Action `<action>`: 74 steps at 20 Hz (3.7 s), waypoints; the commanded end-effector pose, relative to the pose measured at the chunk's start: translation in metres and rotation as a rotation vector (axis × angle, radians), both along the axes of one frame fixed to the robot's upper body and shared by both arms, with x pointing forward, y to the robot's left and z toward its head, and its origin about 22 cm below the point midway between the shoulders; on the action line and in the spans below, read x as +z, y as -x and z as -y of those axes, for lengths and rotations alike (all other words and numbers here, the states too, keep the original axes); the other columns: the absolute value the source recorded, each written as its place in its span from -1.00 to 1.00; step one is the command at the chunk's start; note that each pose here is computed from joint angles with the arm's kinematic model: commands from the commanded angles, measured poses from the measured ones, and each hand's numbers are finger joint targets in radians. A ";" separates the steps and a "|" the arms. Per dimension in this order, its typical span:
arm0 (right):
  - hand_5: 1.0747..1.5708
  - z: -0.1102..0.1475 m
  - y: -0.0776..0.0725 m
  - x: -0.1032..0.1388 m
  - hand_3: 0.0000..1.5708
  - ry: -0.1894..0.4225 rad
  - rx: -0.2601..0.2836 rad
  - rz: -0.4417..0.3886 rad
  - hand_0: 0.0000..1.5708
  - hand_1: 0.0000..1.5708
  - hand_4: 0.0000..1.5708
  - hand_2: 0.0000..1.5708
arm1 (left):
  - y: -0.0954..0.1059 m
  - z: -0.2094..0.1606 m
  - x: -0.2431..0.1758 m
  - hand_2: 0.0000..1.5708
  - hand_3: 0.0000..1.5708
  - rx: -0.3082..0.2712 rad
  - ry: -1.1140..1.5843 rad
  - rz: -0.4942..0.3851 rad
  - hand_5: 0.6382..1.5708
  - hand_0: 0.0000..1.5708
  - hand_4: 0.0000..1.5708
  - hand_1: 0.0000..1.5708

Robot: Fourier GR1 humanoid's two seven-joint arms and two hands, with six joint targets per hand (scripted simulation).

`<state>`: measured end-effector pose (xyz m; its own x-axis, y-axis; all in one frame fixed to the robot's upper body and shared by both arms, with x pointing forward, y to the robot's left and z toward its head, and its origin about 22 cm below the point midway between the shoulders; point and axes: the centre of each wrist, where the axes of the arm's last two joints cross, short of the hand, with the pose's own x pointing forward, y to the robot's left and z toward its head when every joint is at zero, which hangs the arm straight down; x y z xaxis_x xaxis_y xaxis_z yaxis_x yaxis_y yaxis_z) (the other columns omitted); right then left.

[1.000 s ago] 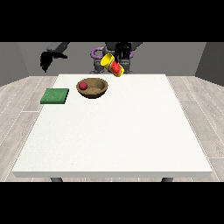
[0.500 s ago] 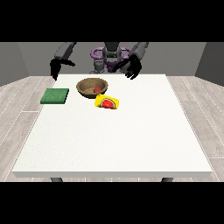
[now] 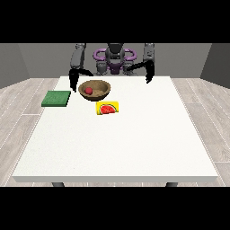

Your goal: Pick the cup and pour the ball into the bowl, then pick the bowl and place it on the pad

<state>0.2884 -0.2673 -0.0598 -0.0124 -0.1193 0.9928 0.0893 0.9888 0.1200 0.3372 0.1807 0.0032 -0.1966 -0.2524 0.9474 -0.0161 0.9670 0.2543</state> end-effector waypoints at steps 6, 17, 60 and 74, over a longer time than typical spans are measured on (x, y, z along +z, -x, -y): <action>0.98 -0.009 -0.009 -0.022 -1.00 0.010 -0.024 -0.010 -1.00 -1.00 -0.69 -1.00 | 0.001 -0.062 0.010 -1.00 -1.00 -0.033 0.035 0.052 0.99 -1.00 -1.00 -1.00; 0.96 -0.017 -0.024 -0.041 -1.00 -0.014 -0.051 -0.006 -1.00 -1.00 -0.92 -1.00 | 0.009 -0.038 0.020 -1.00 -1.00 -0.063 0.035 0.062 0.99 -1.00 -1.00 -1.00; 1.00 0.174 -0.040 0.109 -1.00 0.471 -0.430 -0.335 1.00 1.00 0.13 1.00 | 0.027 -0.218 0.060 -1.00 -1.00 0.080 0.114 0.155 0.98 -1.00 0.68 -1.00; 0.96 0.205 -0.046 0.146 -0.10 0.384 -0.615 -0.222 1.00 1.00 -1.00 1.00 | 0.050 -0.320 0.115 -1.00 -1.00 0.119 0.149 0.300 0.97 -1.00 0.51 -1.00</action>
<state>0.3317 -0.4534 0.0593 0.2552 0.2372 0.9374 0.5299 0.7766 -0.3408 0.2891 0.4900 0.1072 -0.4148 -0.1512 0.8973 -0.1819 0.9800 0.0810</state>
